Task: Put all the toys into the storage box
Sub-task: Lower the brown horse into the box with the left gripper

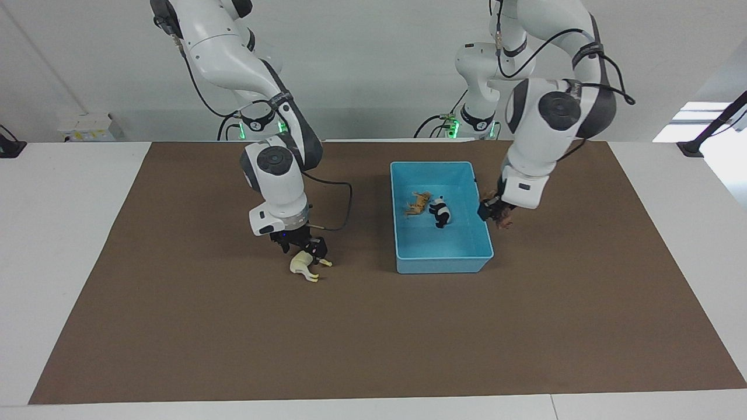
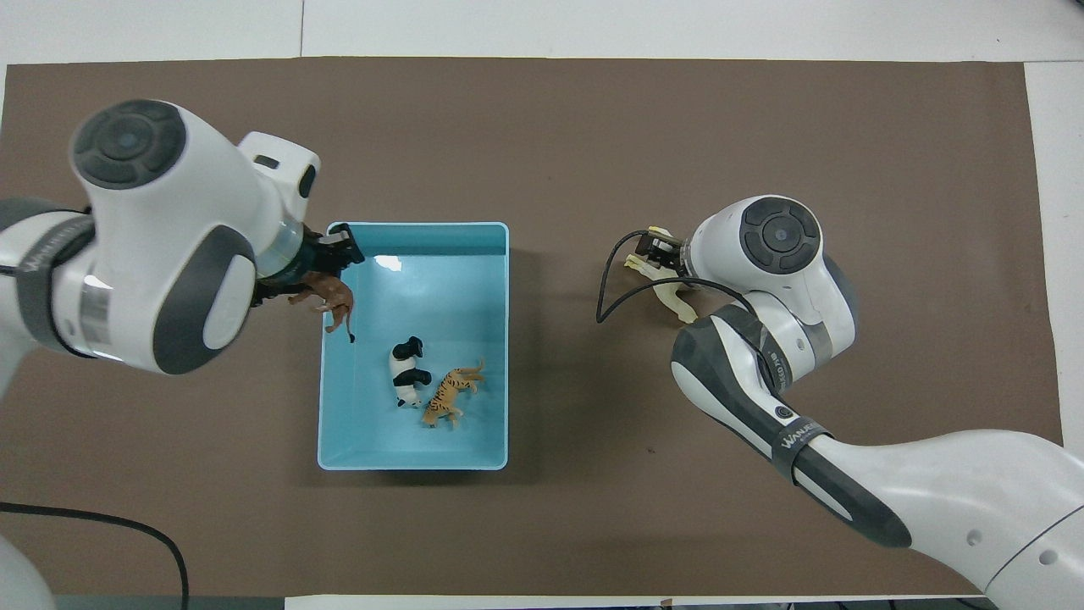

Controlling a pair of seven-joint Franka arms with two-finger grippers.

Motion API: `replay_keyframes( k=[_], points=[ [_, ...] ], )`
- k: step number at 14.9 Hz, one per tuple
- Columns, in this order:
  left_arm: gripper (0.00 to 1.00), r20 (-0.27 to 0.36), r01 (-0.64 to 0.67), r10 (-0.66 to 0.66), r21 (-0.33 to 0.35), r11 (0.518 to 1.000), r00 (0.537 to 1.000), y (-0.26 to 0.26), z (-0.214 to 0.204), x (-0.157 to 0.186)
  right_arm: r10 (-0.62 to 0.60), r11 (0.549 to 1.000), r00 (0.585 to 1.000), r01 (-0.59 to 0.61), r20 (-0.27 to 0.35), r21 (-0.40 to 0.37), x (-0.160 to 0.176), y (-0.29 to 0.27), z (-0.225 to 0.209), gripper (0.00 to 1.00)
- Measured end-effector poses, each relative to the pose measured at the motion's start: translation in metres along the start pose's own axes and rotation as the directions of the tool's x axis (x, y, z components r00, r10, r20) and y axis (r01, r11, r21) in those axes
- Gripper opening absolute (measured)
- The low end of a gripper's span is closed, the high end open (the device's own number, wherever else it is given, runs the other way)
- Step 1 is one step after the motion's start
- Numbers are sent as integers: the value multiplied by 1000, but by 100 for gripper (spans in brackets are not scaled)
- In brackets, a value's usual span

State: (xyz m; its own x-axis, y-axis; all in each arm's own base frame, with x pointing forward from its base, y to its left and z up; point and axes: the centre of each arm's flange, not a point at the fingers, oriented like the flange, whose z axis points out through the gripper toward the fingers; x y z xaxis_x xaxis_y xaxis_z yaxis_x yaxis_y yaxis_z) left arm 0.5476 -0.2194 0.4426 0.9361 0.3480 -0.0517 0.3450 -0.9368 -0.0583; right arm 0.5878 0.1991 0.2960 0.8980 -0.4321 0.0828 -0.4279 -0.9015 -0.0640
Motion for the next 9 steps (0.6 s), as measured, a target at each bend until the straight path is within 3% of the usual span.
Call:
replay_keyframes(
  k=[4,5,8,9],
  points=[
    [53,-21,27,-27,-17,999,999,27,25,-38,10,1000,1000,-10,7,17,3,2,15,100],
    [62,-24,32,-32,-19,999,999,25,23,-37,12,1000,1000,-12,10,16,3,3,17,93],
    [96,-41,53,-54,-37,998,998,12,7,-30,17,1000,1000,-17,7,16,6,5,15,61],
    [100,-49,56,-58,-43,997,997,2,-4,-25,15,1000,1000,-15,5,19,6,3,13,48]
  ],
)
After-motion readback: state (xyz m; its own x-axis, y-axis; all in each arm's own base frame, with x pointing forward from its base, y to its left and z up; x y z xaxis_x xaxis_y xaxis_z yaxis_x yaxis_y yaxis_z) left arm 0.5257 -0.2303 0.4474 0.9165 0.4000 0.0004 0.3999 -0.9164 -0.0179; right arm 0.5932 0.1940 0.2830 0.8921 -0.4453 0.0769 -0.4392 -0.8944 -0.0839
